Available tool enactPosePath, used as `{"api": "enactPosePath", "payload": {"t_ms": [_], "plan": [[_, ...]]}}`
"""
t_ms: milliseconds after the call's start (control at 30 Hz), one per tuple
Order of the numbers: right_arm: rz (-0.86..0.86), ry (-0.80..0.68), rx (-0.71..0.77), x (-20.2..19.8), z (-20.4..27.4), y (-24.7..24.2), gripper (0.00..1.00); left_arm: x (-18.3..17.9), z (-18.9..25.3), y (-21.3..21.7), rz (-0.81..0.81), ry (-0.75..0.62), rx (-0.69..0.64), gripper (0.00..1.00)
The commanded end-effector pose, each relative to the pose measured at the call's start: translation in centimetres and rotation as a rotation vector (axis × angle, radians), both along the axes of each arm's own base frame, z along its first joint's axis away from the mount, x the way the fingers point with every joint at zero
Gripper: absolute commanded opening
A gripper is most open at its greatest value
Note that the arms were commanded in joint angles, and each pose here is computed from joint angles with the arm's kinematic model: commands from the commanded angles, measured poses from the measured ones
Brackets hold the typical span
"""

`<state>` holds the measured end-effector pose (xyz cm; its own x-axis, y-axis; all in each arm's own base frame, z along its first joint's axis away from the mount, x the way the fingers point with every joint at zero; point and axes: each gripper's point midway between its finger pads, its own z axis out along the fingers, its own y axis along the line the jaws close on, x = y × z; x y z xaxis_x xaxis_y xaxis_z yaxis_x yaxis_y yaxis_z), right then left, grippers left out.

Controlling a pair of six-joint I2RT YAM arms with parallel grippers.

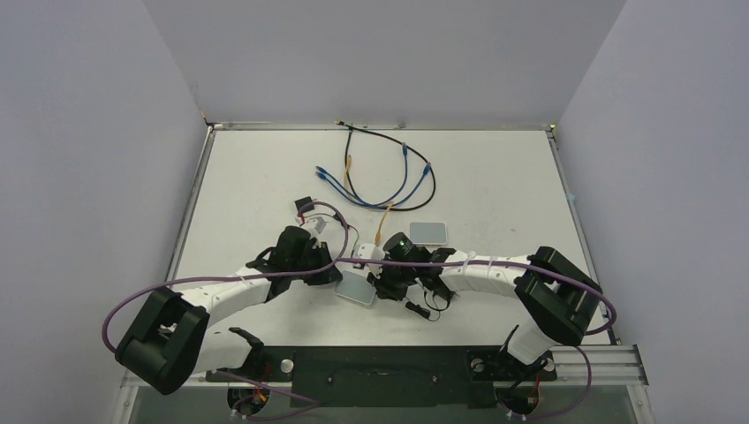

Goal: Insert the plug into the switch port
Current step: Insert the power into the switch port.

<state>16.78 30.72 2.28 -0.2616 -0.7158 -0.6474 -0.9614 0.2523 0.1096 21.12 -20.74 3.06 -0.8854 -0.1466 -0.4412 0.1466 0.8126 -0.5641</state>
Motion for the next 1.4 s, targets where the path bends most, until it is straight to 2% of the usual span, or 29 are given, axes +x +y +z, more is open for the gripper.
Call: {"api": "enactPosePath", "payload": {"t_ms": [0,200,433,567,733,867,1000,1100,1167,1300,1367], "plan": [[0.091,-0.268,0.388,4.7,11.0,8.8,0.0,-6.9,0.1,-2.6,-0.187,0.225,-0.109,0.11],[0.055,-0.212,0.289,4.9,8.8,7.6,0.0,-6.1,-0.2,-1.4,-0.115,0.212,-0.032,0.16],[-0.029,-0.171,0.212,4.6,6.1,5.5,0.14,-5.1,-0.2,0.0,-0.028,0.183,0.028,0.24],[-0.106,-0.205,0.183,5.3,6.1,4.0,0.26,-4.4,0.4,0.7,0.014,0.151,0.039,0.32],[-0.195,-0.27,0.154,6.1,7.1,1.9,0.3,-3.4,1.7,2.0,0.083,0.106,0.032,0.43],[-0.284,-0.311,0.146,6.7,8.4,0.1,0.32,-2.6,2.7,3.2,0.134,0.072,0.016,0.48],[-0.496,-0.378,0.108,8.4,10.3,-3.1,0.34,-2.0,4.1,3.7,0.157,0.041,-0.029,0.52],[-0.736,-0.45,0.122,10.0,12.8,-6.3,0.35,-1.5,5.7,3.5,0.159,-0.006,-0.075,0.55],[-0.873,-0.468,0.167,10.5,14.4,-8.2,0.4,-1.2,6.7,3.3,0.157,-0.038,-0.1,0.55],[-1.114,-0.431,0.245,10.7,15.6,-11.4,0.62,-0.7,8.3,3.1,0.152,-0.086,-0.141,0.56],[-1.165,-0.386,0.22,10.5,15.1,-12.3,0.63,-0.6,8.9,2.9,0.144,-0.097,-0.158,0.56]]}}
